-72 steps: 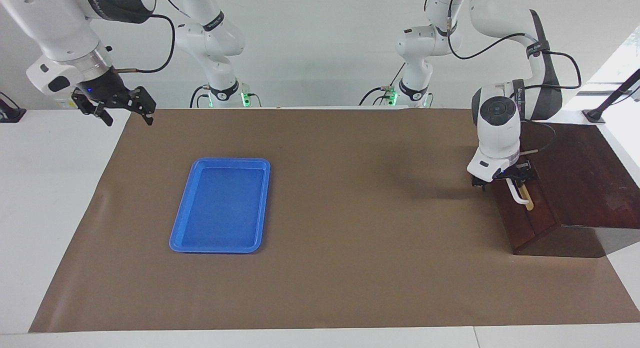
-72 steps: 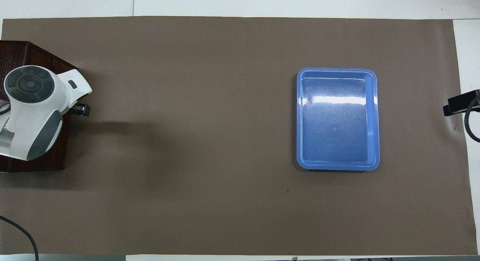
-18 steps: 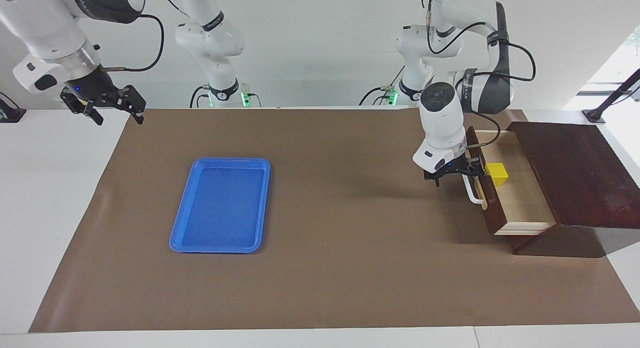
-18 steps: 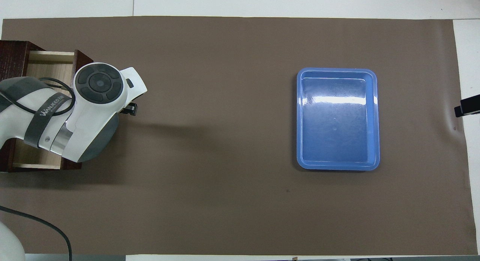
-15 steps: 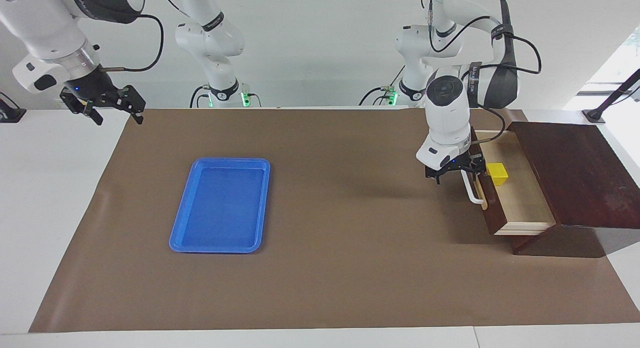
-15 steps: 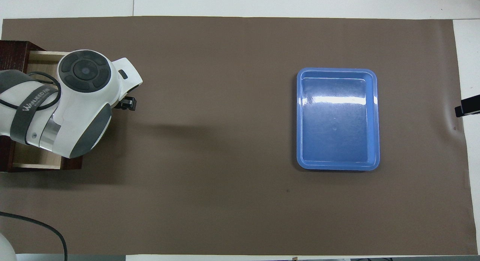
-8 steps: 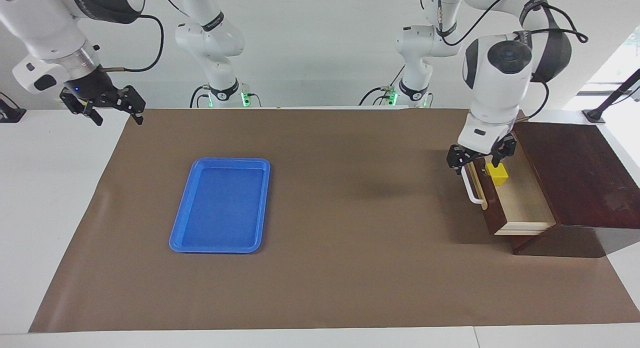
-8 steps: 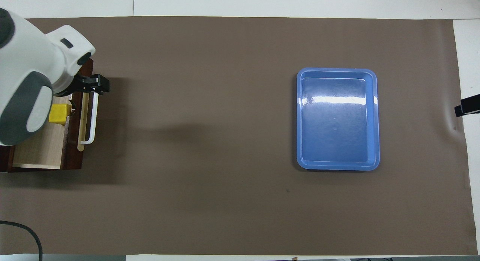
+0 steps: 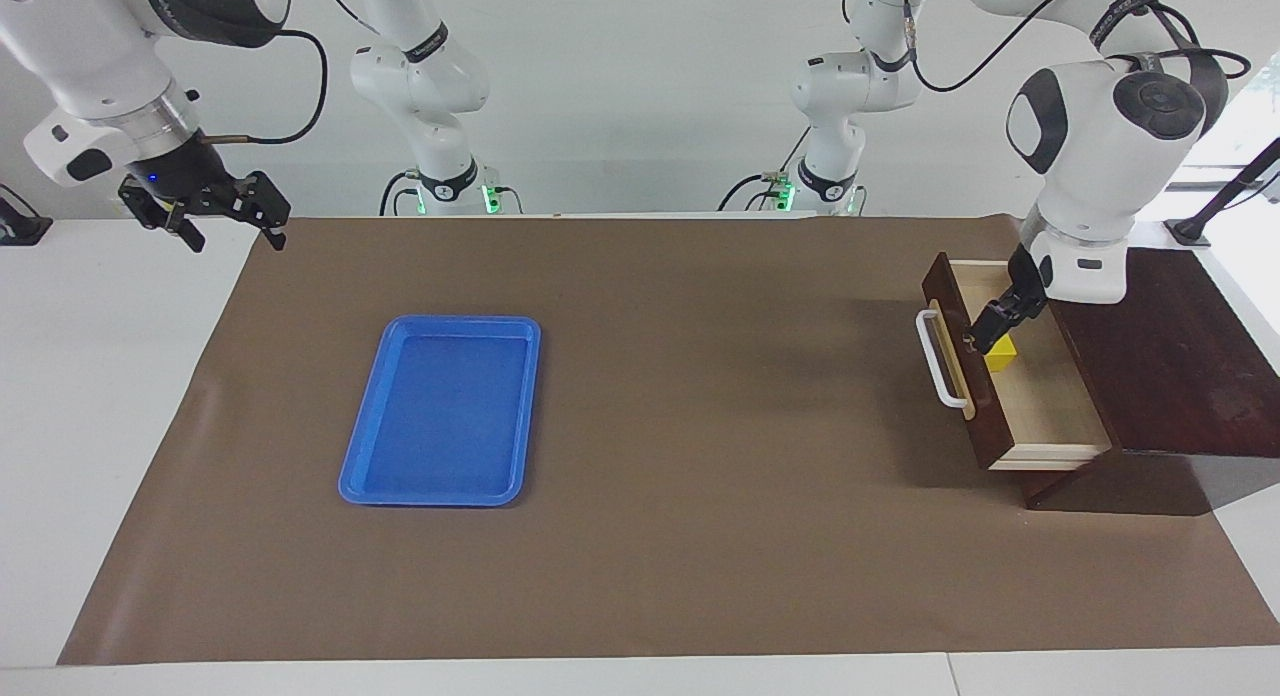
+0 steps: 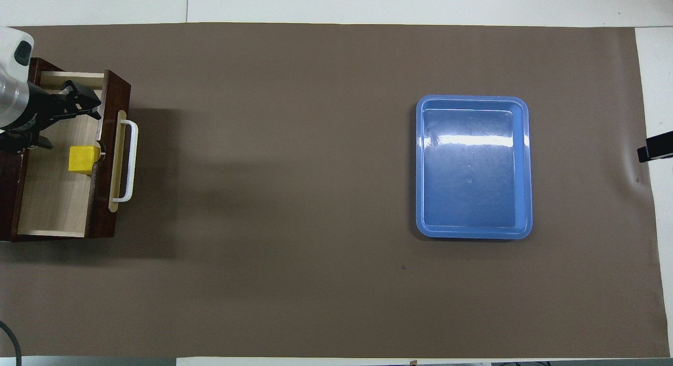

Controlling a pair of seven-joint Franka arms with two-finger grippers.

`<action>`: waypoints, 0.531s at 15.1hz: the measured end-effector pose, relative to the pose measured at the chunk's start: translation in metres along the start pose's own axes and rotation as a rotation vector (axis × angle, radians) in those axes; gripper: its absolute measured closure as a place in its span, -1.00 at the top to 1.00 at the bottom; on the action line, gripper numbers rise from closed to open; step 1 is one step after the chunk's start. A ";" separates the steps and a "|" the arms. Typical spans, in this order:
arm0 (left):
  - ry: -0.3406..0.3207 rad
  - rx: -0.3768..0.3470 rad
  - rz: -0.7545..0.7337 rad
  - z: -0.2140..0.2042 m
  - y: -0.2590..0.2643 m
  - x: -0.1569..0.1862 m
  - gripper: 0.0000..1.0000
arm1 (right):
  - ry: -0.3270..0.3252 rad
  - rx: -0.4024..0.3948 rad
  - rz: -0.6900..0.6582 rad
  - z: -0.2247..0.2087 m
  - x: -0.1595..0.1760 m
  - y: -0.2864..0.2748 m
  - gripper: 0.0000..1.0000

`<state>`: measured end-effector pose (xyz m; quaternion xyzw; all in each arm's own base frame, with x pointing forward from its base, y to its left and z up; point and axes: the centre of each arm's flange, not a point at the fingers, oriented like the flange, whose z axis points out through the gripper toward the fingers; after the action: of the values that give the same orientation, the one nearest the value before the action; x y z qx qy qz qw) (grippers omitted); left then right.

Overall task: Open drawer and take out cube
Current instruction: 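Release the handle and lower the left gripper onto the yellow cube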

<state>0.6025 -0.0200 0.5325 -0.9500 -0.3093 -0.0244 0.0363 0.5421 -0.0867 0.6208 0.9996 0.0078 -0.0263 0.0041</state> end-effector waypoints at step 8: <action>0.003 -0.024 -0.591 0.022 -0.032 0.030 1.00 | 0.002 0.017 -0.007 0.001 0.001 -0.005 1.00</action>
<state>0.6082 0.0245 0.5147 -0.8190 -0.5722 -0.0391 0.0169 0.5429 -0.0813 0.6202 0.9996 0.0113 -0.0255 -0.0043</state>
